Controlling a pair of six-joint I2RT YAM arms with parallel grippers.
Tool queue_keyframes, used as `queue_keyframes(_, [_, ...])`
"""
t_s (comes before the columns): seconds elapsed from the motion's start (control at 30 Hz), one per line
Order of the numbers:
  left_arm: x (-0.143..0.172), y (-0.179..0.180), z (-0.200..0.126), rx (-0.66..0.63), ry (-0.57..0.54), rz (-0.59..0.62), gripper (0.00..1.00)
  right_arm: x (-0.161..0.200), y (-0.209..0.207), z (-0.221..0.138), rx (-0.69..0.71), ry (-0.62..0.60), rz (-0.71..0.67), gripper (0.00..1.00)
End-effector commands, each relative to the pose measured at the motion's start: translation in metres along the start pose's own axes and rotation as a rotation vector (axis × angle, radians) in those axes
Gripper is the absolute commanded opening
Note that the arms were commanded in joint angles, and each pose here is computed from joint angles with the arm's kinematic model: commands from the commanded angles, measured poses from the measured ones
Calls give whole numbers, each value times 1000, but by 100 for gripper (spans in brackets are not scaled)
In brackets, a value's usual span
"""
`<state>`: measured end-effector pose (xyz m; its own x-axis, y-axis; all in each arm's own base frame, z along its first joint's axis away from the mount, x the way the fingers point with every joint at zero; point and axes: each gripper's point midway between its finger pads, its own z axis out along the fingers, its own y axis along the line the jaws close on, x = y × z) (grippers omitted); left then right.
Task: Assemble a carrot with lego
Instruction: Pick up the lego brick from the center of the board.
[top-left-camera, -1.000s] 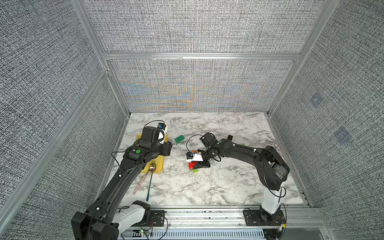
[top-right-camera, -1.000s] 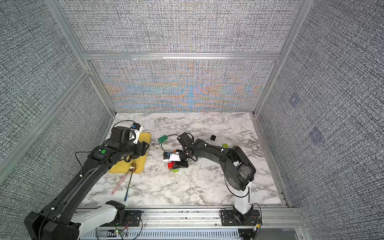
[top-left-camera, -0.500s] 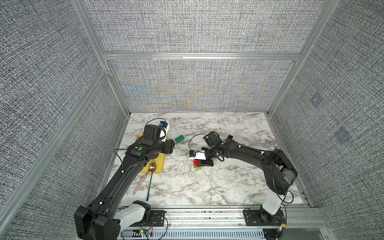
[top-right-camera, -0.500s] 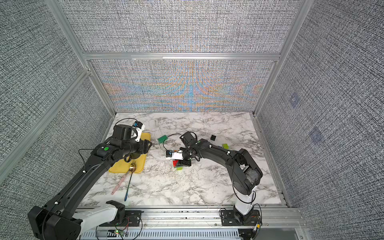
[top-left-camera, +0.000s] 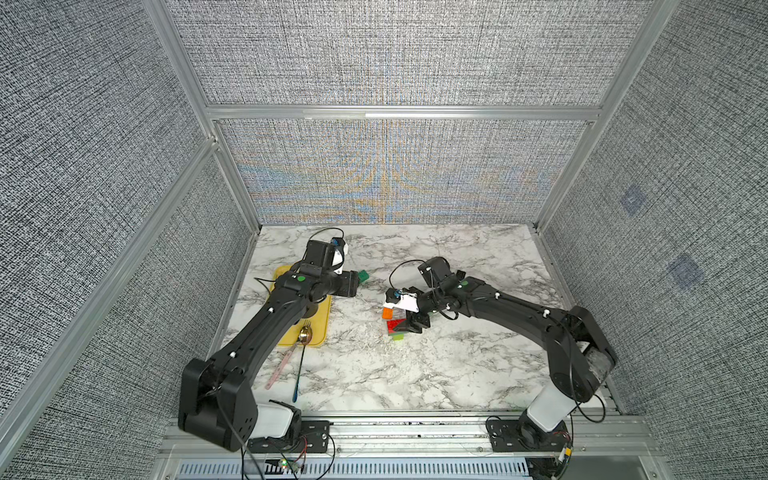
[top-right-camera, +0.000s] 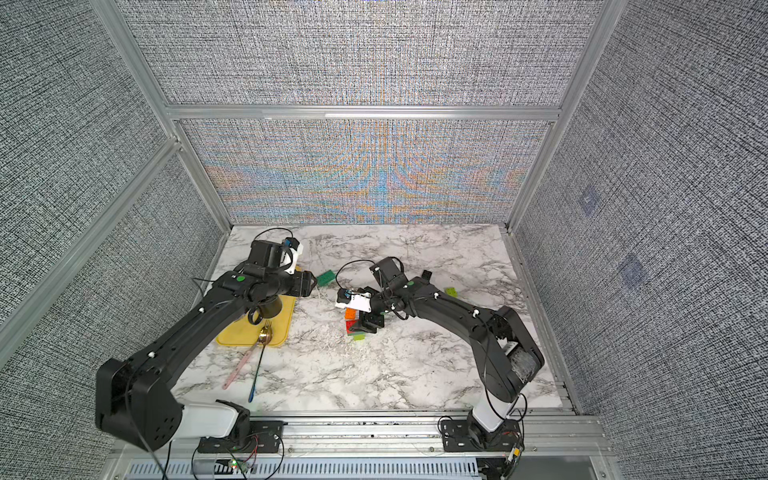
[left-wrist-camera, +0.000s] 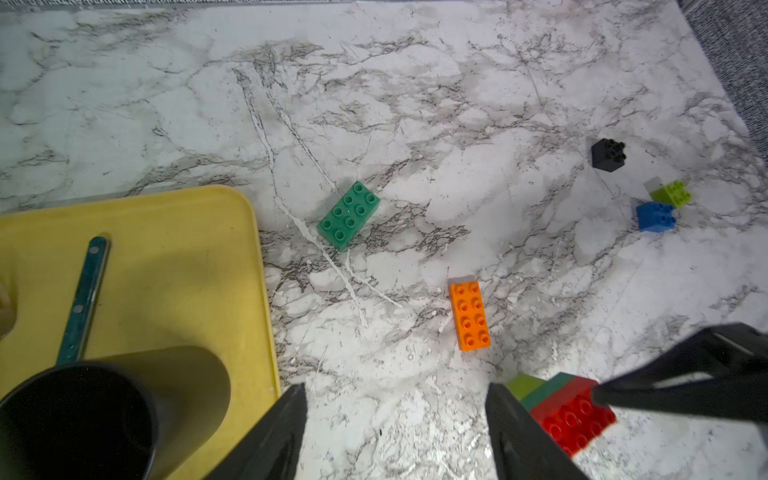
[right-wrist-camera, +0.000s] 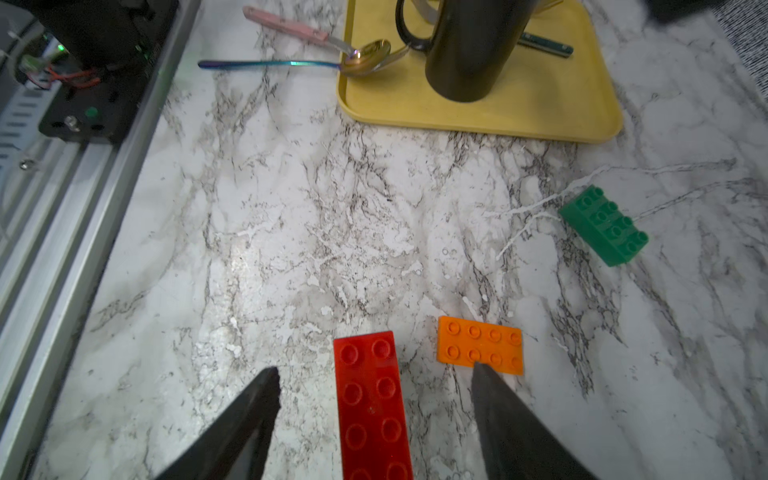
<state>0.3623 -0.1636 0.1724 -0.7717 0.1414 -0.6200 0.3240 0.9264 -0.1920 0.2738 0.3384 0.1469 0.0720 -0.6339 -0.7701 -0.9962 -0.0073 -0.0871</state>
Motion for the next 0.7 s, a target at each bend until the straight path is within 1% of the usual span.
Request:
queue_keyframes(0.0, [-11, 15, 28, -70, 17, 87, 77, -32, -5, -18, 0, -161, 69, 78])
queue_keyframes(0.1, [-10, 27, 63, -116, 97, 153, 80, -38, -14, -37, 46, -214, 115, 81])
queue_keyframes(0.17, [-4, 31, 86, -120, 172, 181, 81, -37, -20, -47, 82, -228, 151, 81])
queue_keyframes(0.33, [9, 41, 128, -118, 316, 221, 81, -23, -35, -63, 185, -227, 250, 81])
queue_keyframes(0.43, [15, 46, 143, -118, 386, 247, 81, -18, -40, -66, 213, -243, 292, 81])
queue_keyframes(0.53, [15, 49, 154, -109, 422, 260, 80, -15, -42, -65, 218, -240, 310, 81])
queue_keyframes(0.67, [17, 48, 167, -82, 465, 266, 76, -12, -46, -62, 219, -226, 339, 81])
